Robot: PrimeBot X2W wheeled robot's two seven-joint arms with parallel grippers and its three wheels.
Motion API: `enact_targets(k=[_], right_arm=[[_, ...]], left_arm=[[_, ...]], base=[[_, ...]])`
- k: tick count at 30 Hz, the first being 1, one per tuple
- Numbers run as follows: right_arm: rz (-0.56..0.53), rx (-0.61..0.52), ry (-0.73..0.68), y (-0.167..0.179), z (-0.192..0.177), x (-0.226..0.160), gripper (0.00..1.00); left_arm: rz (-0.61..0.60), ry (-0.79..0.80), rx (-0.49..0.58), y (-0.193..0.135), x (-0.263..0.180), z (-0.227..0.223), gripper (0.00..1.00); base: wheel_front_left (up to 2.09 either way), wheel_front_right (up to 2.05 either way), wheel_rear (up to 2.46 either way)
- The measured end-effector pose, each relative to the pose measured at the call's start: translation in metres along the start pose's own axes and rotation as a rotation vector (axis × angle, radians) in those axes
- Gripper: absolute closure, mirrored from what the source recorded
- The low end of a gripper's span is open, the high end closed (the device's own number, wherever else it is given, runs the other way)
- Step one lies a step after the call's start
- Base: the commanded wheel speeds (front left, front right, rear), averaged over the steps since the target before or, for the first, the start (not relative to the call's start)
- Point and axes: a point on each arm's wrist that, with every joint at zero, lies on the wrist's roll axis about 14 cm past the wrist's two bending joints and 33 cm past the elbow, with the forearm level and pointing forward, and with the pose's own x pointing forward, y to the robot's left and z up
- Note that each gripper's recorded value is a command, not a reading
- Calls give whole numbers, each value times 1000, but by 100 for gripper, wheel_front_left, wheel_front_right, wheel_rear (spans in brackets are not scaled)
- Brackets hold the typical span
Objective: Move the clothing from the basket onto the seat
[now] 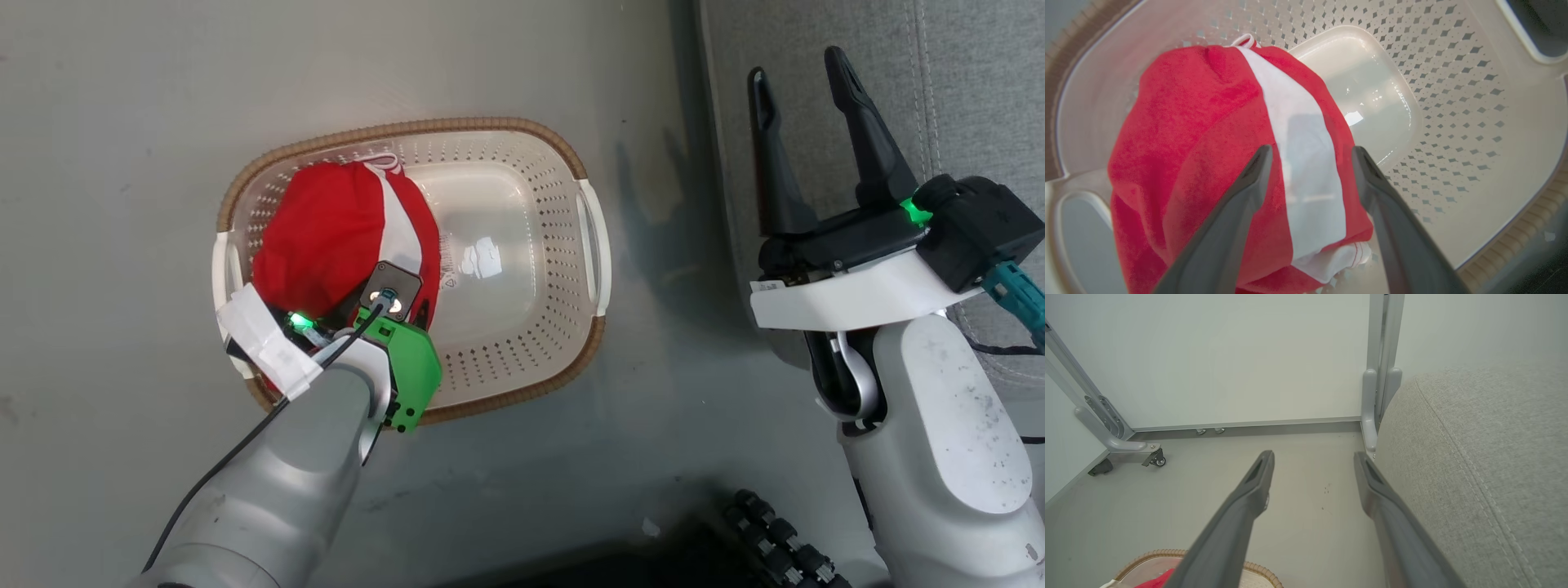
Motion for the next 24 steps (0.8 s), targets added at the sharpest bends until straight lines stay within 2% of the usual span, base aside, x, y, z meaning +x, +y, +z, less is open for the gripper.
enact_targets(k=[11, 23, 24], right_arm=[[-32, 30, 116, -11, -56, 0, 0], [-79, 37, 194, -27, -91, -6, 0], [-82, 36, 197, -29, -92, -6, 0]], left_arm=[[-17, 164, 17, 2, 46, -47, 0], [-66, 302, 45, -1, 78, -90, 0], [-71, 319, 47, -3, 79, -93, 27]], base=[[0, 0, 0], [0, 0, 0], [0, 0, 0]])
